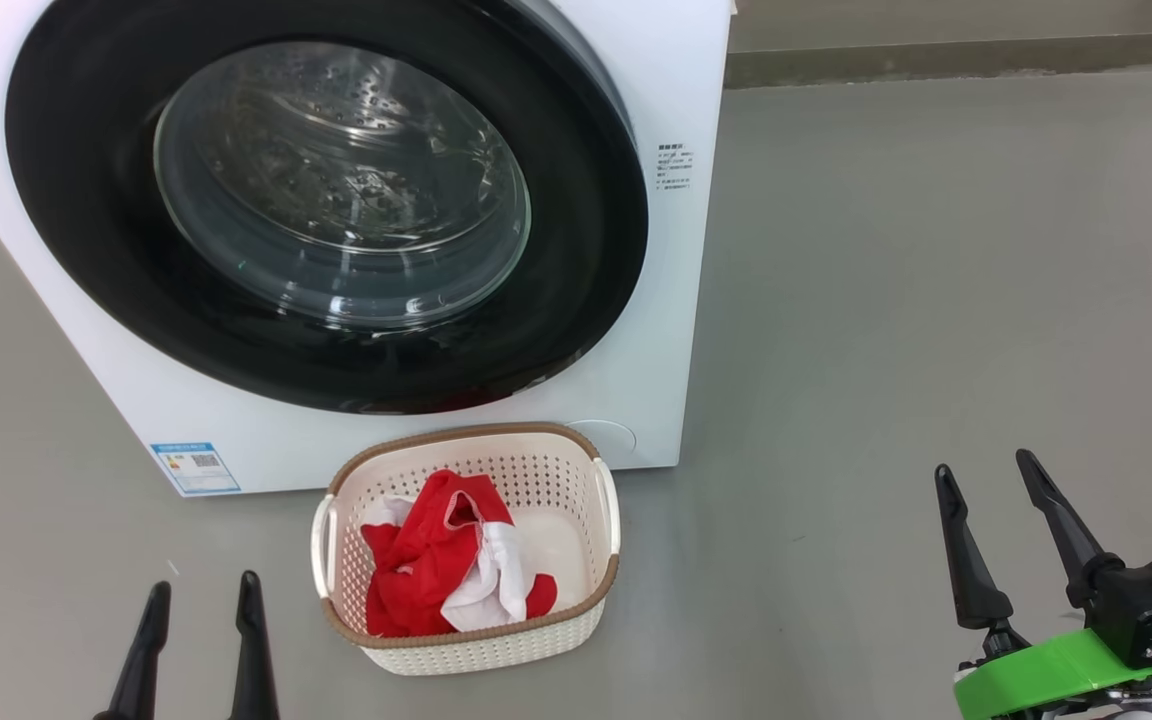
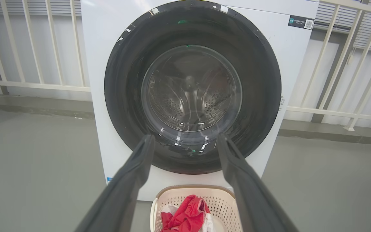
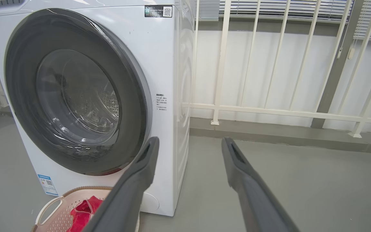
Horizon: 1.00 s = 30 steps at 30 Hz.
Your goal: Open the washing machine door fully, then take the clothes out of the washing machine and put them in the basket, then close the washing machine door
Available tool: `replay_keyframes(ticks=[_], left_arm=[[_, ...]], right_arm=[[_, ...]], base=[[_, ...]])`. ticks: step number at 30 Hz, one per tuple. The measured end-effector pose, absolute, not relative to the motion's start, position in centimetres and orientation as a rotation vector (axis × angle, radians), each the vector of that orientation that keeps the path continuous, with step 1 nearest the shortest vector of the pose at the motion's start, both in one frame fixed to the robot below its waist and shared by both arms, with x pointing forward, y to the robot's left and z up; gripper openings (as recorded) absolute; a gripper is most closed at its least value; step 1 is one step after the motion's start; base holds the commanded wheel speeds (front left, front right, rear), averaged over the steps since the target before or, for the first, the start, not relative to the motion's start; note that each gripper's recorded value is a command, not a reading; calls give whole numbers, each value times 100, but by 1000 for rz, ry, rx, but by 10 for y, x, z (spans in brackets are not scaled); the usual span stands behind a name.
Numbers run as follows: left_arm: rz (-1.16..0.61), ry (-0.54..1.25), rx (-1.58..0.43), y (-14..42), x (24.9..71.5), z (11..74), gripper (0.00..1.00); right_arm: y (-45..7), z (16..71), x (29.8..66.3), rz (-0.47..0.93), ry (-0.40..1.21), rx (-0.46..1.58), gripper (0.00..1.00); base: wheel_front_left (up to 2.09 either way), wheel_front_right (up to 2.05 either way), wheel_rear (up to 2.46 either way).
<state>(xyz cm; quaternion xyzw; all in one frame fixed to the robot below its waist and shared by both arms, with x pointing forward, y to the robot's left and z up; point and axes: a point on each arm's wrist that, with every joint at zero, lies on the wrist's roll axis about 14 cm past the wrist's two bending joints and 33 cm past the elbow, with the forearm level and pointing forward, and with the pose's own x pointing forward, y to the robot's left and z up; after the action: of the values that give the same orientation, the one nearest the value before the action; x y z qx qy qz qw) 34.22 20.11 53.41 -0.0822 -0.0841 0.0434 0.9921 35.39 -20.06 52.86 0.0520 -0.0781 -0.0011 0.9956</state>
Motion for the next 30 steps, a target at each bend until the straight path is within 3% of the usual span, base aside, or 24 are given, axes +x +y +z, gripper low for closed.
replay_keyframes(ticks=[9,10,15,30], left_arm=[[95,-156,-186,203,340,529,100],[96,-143,-187,203,339,525,0],[103,-80,-220,200,337,507,0],[123,-21,-371,202,337,494,0]], right_arm=[[-199,525,351,0,-145,106,100],[-199,520,350,0,-130,110,0],[-195,496,343,-7,-51,139,0],[-200,489,344,-43,-25,309,0]], base=[[0,0,0],[0,0,0],[0,0,0],[0,0,0]])
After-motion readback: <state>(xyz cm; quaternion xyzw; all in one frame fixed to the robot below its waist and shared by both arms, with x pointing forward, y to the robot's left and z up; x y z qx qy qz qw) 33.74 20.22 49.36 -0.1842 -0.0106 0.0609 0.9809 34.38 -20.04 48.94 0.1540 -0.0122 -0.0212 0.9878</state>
